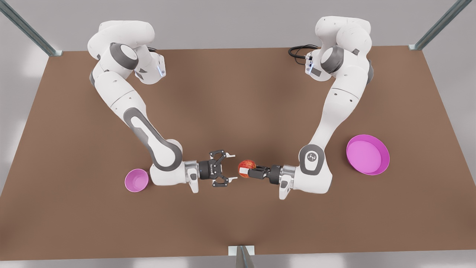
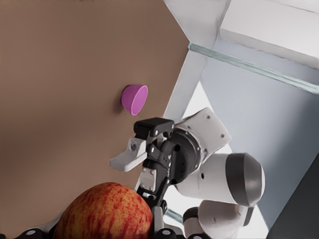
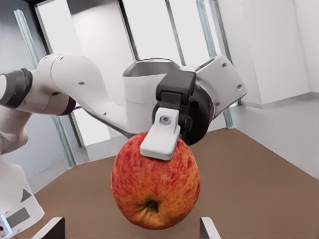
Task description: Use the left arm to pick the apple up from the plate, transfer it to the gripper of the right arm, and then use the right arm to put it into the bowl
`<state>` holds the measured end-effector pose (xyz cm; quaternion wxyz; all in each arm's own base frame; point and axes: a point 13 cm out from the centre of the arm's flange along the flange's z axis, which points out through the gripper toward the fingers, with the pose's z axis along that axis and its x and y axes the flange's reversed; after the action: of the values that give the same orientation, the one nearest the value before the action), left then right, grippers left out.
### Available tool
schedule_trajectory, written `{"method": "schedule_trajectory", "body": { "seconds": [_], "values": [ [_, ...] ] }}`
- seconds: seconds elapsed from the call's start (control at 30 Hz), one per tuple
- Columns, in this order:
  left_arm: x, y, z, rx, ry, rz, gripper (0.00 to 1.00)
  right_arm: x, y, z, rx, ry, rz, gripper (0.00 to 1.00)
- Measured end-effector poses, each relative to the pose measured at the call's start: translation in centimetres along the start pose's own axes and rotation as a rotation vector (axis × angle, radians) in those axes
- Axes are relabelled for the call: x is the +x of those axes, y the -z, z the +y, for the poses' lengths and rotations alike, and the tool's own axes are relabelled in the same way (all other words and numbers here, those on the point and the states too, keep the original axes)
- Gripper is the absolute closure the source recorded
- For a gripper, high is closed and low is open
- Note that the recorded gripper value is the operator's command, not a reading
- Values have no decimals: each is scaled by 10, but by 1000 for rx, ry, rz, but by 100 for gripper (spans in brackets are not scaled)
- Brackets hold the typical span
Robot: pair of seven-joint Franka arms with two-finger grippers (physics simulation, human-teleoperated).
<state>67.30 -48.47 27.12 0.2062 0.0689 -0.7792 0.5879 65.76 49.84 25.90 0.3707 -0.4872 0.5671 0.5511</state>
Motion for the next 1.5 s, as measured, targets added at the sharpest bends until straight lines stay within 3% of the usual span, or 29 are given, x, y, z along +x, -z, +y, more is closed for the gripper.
{"method": "schedule_trajectory", "body": {
  "seconds": [0.7,1.5],
  "values": [
    [-3,-21,-2,-5,17,-30,28,-12,-22,-14,110,245,-45,0],
    [-4,-27,-3,-6,25,-44,28,-5,-36,-14,137,314,-41,0]
  ]
}}
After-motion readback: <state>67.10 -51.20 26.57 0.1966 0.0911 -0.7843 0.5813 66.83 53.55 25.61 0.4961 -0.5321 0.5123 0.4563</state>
